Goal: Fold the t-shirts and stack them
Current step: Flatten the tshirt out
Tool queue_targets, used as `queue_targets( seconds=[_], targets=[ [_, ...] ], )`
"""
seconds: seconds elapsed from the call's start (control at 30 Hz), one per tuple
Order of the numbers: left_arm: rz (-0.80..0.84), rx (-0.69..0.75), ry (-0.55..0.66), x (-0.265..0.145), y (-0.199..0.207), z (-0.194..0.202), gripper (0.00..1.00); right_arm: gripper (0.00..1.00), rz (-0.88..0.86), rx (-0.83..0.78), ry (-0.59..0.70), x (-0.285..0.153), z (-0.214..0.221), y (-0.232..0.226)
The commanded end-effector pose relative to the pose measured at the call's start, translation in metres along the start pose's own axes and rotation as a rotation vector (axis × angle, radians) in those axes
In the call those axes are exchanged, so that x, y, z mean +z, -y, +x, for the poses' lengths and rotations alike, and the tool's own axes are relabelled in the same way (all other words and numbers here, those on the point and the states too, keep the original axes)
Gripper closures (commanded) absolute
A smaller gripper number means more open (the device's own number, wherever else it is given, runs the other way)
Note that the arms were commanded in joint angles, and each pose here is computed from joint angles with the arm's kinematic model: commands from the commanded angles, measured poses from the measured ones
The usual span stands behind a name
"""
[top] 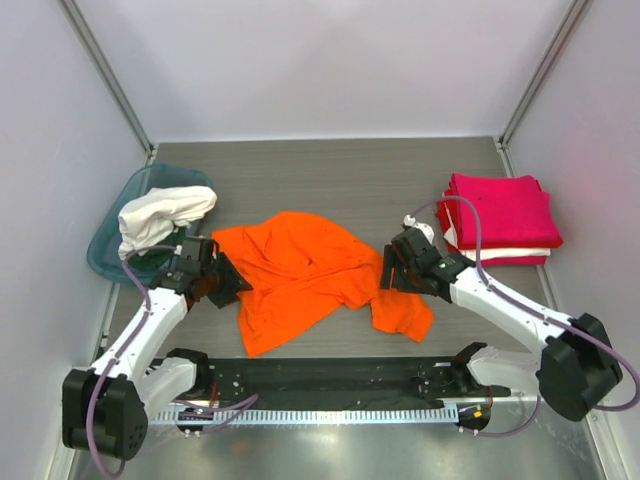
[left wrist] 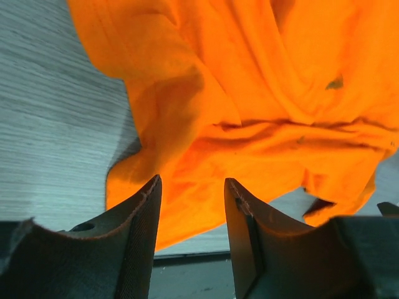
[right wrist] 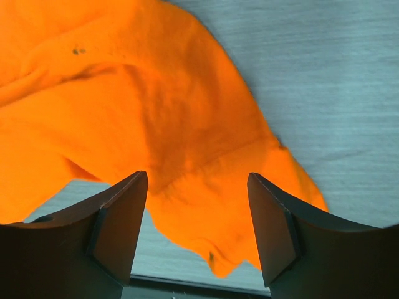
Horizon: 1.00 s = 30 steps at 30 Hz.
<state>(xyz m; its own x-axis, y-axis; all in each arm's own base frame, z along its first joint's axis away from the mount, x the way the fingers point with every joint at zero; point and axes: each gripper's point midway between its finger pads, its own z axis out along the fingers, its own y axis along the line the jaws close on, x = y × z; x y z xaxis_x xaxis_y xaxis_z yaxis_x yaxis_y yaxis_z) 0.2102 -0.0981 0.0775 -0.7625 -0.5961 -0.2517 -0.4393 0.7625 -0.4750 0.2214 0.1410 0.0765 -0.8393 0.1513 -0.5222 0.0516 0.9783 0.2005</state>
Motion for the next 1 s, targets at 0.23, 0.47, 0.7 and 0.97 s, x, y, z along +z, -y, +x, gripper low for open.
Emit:
queue_targets(
  seconds=[0.23,0.47,0.7,0.97],
  targets=[
    [-0.017,-0.110,0.083,0.031,0.006,-0.027,0.55,0.13,-0.012,-0.106,0.103,0.044,-0.069,-0.046],
    [-0.067,-0.140,0.092,0.055,0.000,-0.035,0.57,0.11,-0.066,-0.185,0.075,0.082,-0.099,-0.088],
    [-0.122,-0.123,0.102,0.079,0.012,-0.063,0.59,0.22,-0.029,-0.142,0.043,0.122,-0.103,-0.090],
    [-0.104,-0.145,0.029,0.140,0.052,-0.097,0.65,0.86,0.098,0.041,0.093,0.135,-0.127,-0.033]
  ],
)
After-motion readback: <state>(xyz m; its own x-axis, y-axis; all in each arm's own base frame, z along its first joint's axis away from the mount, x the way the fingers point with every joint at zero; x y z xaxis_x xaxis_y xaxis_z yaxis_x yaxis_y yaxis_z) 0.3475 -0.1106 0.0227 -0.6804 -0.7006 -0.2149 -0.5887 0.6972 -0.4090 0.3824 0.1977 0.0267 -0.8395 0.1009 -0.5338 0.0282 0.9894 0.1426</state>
